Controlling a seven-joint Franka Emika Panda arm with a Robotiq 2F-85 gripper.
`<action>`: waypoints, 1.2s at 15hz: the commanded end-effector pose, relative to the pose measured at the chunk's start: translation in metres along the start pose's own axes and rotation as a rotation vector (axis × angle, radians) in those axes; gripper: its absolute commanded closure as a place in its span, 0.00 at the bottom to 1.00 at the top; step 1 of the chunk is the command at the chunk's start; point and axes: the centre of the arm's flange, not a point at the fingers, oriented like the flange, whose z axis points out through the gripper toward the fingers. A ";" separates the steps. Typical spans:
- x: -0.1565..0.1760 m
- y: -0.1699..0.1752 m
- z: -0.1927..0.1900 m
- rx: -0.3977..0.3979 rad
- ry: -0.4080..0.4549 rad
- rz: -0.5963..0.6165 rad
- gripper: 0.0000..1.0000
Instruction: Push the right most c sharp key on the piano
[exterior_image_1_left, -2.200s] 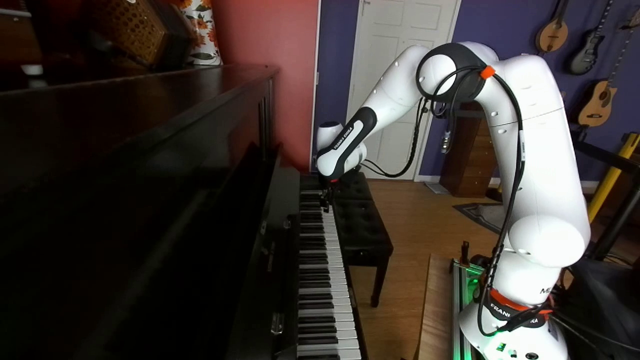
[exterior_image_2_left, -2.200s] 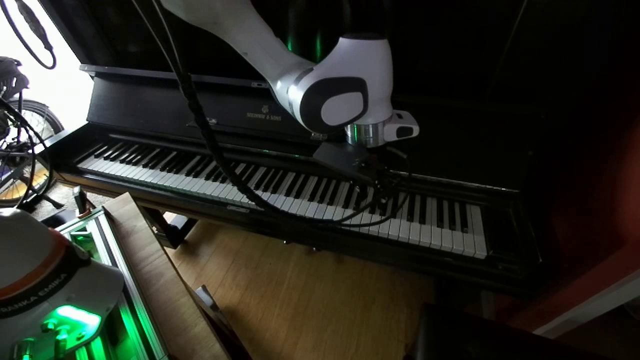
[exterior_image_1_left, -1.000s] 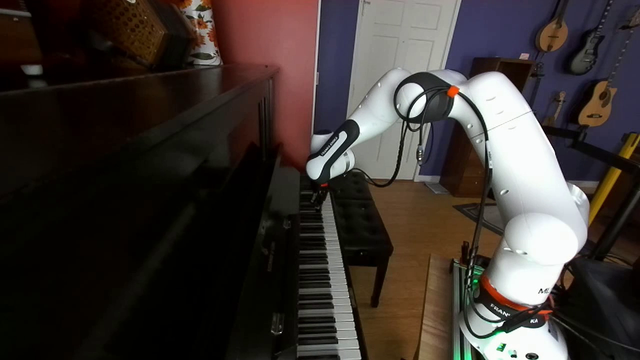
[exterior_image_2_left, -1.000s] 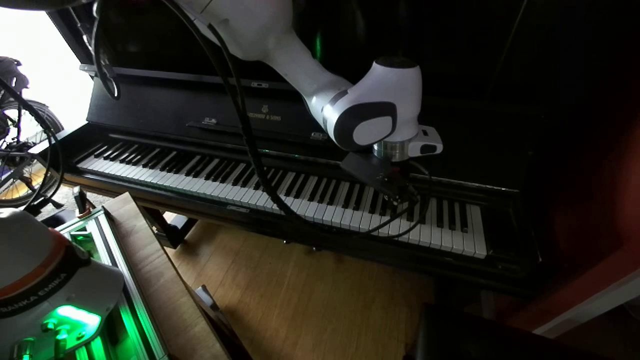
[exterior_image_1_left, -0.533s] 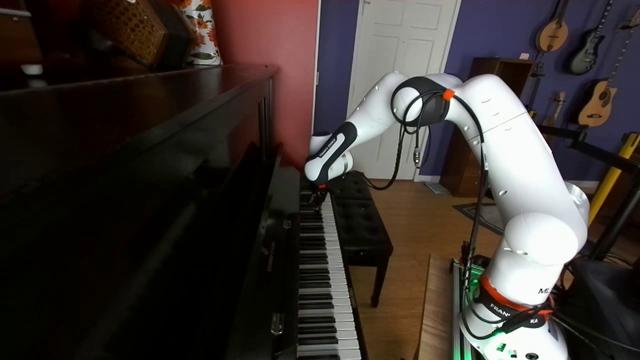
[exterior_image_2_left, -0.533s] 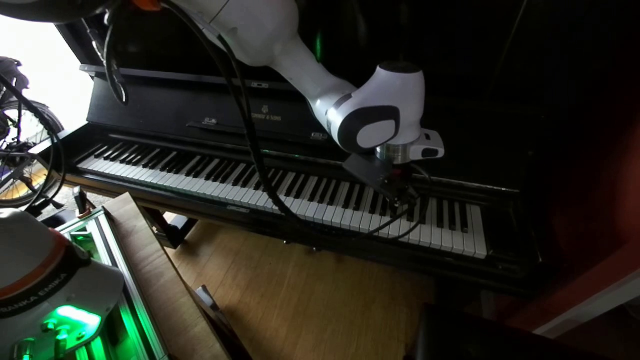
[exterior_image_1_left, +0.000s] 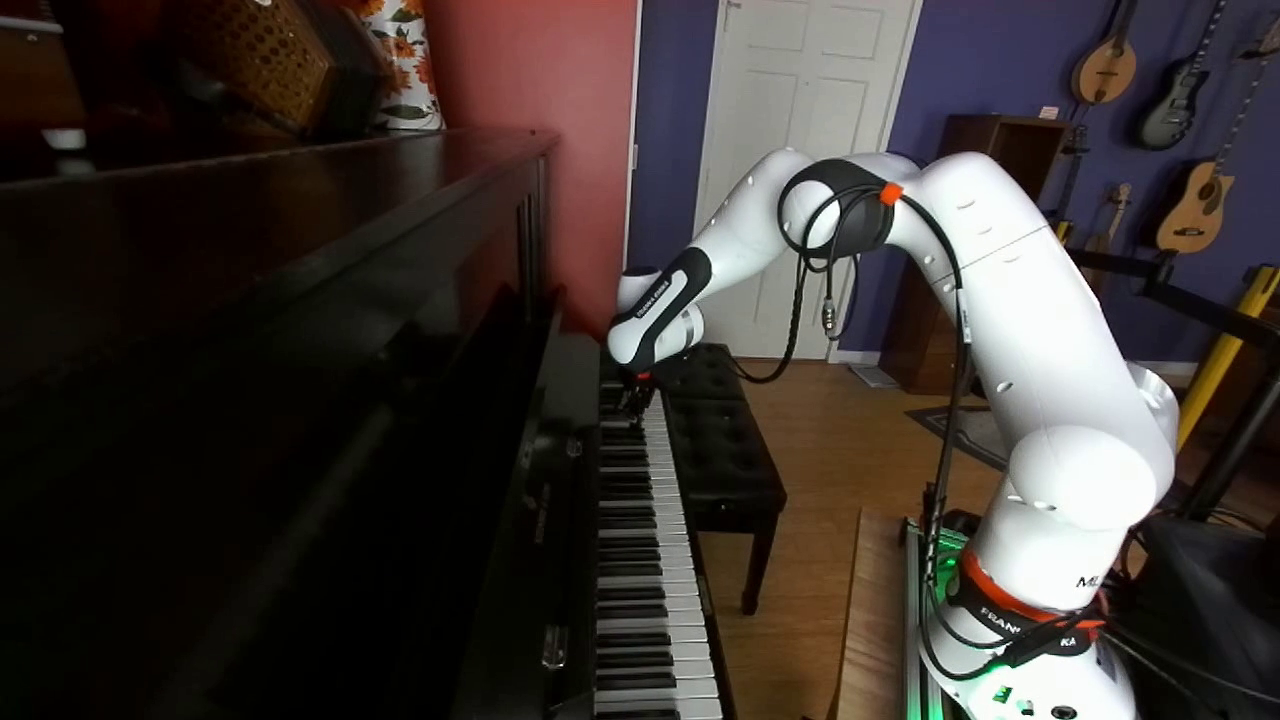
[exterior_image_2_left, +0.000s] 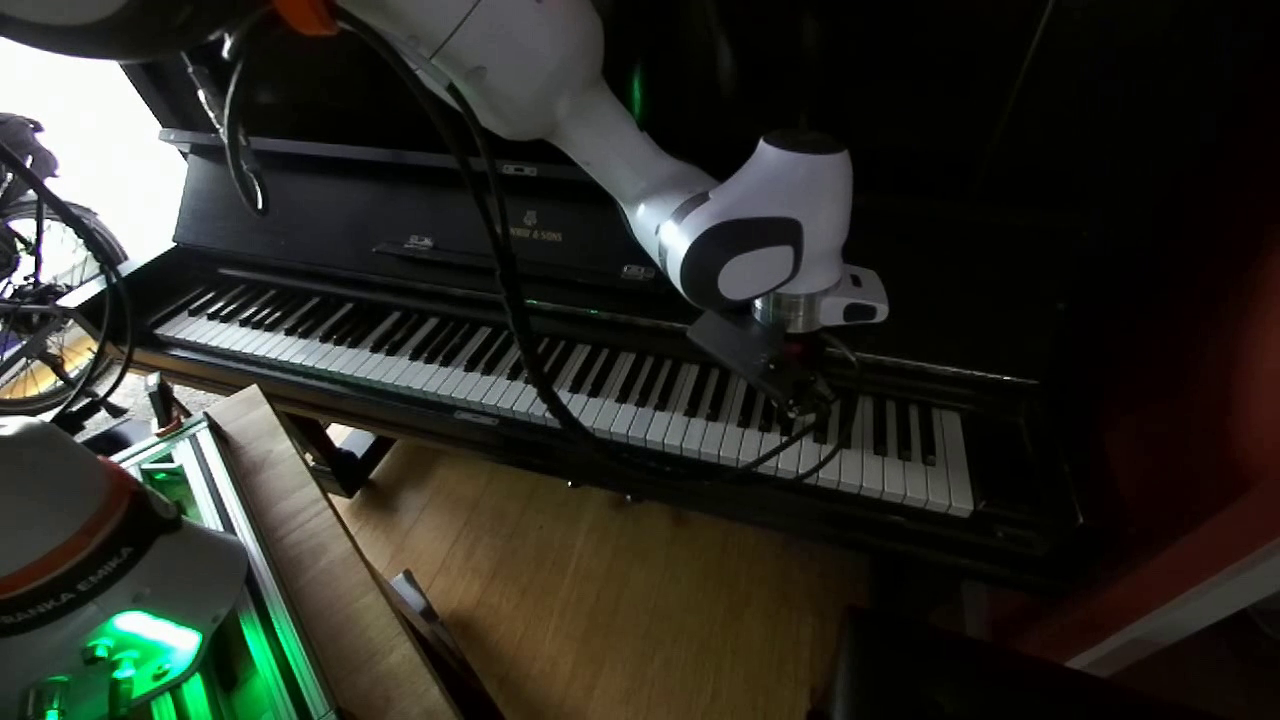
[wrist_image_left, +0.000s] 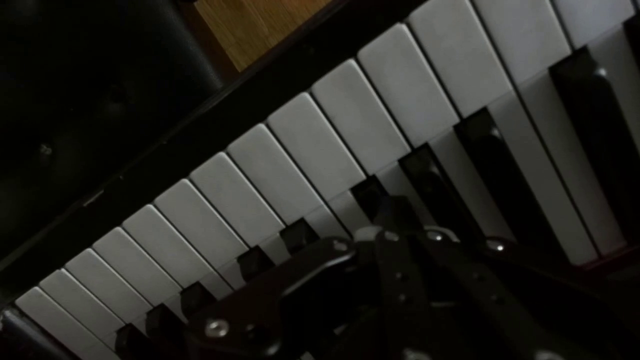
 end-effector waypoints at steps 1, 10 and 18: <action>0.004 0.003 0.014 0.013 -0.030 0.024 1.00; 0.001 0.004 -0.009 -0.003 -0.010 0.020 1.00; -0.004 0.002 -0.037 -0.017 0.013 0.008 0.60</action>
